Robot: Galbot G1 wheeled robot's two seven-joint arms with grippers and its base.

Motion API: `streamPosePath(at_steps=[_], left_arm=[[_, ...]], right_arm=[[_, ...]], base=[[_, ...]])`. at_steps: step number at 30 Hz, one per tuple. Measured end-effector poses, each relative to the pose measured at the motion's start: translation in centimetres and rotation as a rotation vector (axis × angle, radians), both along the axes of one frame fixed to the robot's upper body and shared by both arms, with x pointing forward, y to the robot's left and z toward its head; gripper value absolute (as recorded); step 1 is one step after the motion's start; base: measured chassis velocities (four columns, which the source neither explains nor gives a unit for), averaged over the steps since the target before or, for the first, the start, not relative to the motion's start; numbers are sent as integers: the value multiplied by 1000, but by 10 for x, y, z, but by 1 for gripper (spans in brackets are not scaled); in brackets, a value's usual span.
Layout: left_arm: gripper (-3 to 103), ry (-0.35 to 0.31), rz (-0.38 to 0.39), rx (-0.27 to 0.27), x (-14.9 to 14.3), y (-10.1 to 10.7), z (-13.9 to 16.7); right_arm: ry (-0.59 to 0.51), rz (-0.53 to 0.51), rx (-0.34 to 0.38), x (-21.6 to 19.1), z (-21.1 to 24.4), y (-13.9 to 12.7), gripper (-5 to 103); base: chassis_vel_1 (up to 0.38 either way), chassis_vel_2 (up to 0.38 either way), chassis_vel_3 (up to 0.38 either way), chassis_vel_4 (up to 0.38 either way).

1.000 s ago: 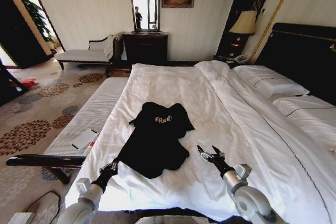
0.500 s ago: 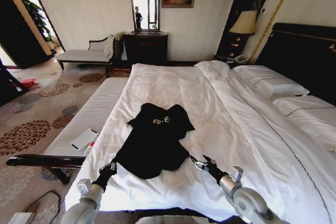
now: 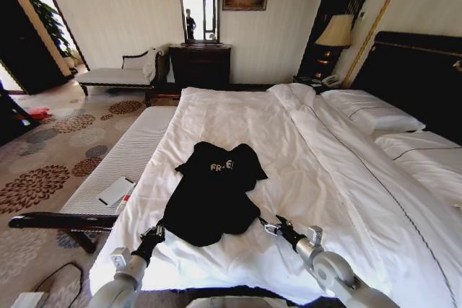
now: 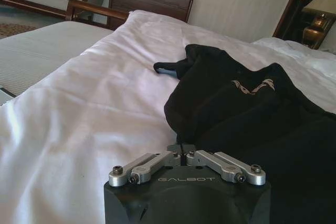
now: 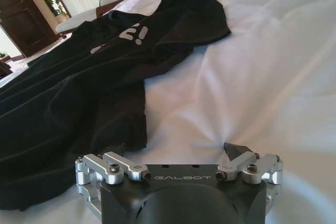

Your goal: Fold the clothes on the bed.

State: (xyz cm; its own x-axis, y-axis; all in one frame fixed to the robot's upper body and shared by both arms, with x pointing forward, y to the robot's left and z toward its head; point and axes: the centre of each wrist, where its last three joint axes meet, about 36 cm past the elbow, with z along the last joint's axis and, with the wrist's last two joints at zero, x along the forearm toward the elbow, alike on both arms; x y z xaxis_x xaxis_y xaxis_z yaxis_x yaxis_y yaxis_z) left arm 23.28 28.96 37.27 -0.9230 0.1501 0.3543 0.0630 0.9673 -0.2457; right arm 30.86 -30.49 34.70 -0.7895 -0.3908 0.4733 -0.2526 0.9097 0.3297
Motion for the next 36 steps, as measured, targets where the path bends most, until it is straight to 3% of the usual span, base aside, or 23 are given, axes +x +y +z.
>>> streamPosePath(at_steps=[9,18,22,26,36], left_arm=[[0,8,-1,3,-4,-2,-3],[0,9,-1,2,-3,-1,-5],[0,11,-2,0,-3,-1,-6],[0,13,-5,-4,-6,-3,-6],[0,11,-11,-5,-9,-5,-3]], right_arm=[[-11,34,30,7,8,16,100],[-20,16,15,-10,18,-1,100],[-31,20,51,-15,30,5,100],[-27,13,144,-15,46,20,100],[-2,9,111,-2,23,20,100]], base=[[0,0,0,0],[0,0,0,0],[0,0,0,0],[0,0,0,0],[0,0,0,0]])
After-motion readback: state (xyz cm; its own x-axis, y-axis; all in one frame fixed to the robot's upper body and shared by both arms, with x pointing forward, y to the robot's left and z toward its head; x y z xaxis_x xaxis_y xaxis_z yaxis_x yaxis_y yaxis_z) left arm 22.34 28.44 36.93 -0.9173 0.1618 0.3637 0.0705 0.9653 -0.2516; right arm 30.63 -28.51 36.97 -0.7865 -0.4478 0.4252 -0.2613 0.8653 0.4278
